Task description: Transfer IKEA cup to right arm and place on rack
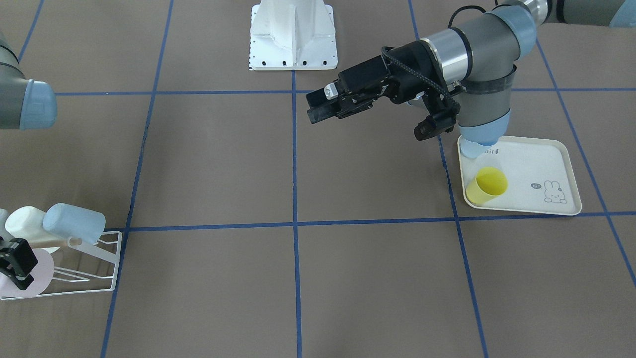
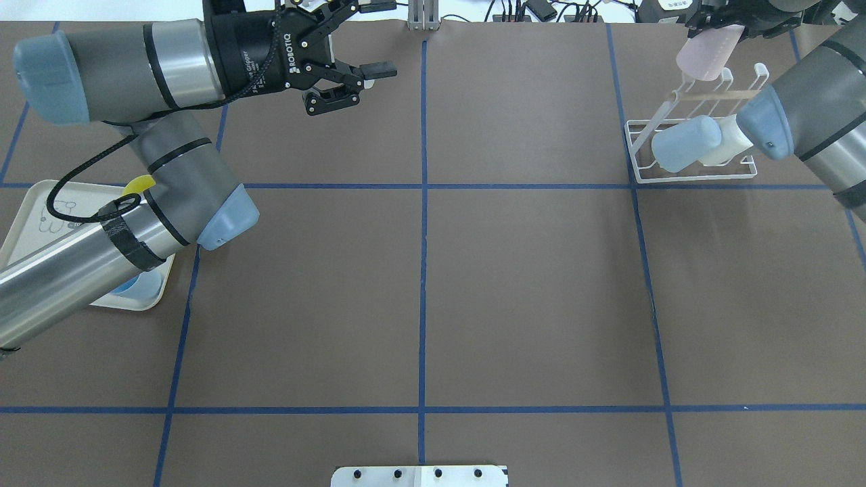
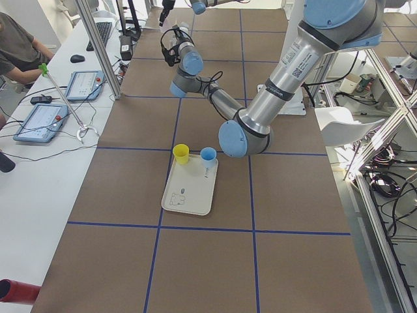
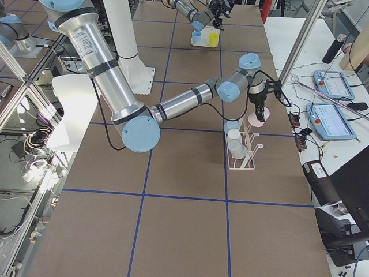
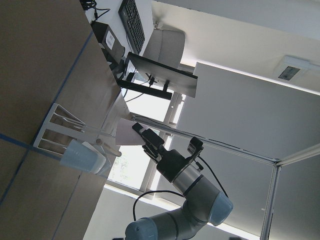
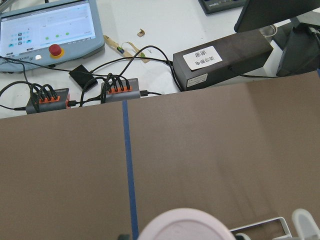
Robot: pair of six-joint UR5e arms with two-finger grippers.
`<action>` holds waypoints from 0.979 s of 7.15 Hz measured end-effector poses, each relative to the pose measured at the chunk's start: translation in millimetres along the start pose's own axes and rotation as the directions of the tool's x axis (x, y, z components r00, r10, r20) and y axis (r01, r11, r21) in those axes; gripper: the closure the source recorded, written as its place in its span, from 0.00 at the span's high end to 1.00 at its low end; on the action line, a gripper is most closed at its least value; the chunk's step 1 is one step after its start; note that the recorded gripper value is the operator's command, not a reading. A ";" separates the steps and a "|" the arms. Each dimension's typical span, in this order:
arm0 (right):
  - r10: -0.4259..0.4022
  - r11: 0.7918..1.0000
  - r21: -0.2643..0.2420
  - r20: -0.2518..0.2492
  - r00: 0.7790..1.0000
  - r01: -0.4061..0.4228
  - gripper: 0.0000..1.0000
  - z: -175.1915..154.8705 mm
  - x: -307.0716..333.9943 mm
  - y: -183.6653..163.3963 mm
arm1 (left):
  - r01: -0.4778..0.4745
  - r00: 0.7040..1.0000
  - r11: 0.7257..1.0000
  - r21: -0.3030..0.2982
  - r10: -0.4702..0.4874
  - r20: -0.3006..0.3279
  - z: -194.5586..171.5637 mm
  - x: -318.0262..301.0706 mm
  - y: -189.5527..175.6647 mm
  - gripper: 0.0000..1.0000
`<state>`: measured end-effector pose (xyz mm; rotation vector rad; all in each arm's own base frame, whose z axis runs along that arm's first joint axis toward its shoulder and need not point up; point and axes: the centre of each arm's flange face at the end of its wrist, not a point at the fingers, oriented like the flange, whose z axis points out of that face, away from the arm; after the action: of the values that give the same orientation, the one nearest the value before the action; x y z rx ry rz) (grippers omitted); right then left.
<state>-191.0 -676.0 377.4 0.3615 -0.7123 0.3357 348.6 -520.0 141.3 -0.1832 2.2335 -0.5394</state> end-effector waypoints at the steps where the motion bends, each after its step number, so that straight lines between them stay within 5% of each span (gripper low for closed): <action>1: -0.004 1.000 0.000 -0.011 1.000 0.004 0.00 5.3 -0.1 4.2 | 0.000 1.000 1.000 -0.001 0.000 0.000 0.3 -0.3 0.4 0.75; 7: -0.025 0.999 -0.022 -0.039 0.999 0.024 0.06 29.9 -9.0 28.8 | 0.001 1.000 1.000 -0.005 -0.001 0.000 1.3 -1.9 2.1 0.75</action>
<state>-226.4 -664.9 398.1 0.3418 -0.6718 0.3112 350.9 -517.9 140.9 -0.1868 2.2346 -0.5342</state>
